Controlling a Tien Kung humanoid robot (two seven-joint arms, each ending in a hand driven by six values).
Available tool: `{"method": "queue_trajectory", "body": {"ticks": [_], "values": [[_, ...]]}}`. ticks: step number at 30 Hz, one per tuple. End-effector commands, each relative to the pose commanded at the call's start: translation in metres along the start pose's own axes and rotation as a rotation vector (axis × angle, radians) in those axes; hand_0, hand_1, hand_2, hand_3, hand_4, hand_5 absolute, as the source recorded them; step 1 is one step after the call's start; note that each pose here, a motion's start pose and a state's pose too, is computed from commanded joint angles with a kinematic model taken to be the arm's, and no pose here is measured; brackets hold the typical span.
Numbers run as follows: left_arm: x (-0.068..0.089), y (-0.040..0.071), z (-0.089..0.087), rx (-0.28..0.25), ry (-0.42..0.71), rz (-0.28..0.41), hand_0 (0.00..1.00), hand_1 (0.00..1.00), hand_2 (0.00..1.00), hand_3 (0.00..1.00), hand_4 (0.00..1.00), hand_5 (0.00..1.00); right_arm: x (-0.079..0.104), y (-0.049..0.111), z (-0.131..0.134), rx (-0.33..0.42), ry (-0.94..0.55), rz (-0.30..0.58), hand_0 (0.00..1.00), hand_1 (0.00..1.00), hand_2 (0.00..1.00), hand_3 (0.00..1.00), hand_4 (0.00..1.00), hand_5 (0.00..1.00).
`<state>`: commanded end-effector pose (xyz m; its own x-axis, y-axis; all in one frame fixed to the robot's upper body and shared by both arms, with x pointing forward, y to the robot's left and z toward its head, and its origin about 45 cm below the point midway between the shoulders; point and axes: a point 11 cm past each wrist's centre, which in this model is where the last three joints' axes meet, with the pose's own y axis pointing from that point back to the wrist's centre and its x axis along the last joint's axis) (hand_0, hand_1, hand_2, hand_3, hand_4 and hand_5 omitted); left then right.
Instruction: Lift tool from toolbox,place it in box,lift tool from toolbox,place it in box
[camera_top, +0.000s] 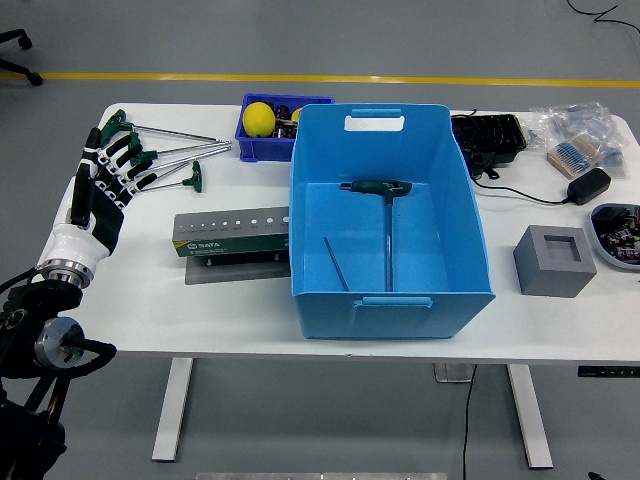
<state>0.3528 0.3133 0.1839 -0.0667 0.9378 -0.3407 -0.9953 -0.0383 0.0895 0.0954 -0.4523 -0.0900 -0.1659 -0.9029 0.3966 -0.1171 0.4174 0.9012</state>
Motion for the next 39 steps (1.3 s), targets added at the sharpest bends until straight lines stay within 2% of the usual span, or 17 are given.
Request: {"method": "queue_trajectory", "body": {"ticks": [39], "values": [[0.0058,0.0001,-0.0043,0.015,-0.008,0.02,0.7,0.724,0.789,0.747,0.931,0.831,-0.0003,0.0002,-0.0028,0.005,0.004,0.001,0.697,0.691,0.737,0.601,0.832,0.721]]}}
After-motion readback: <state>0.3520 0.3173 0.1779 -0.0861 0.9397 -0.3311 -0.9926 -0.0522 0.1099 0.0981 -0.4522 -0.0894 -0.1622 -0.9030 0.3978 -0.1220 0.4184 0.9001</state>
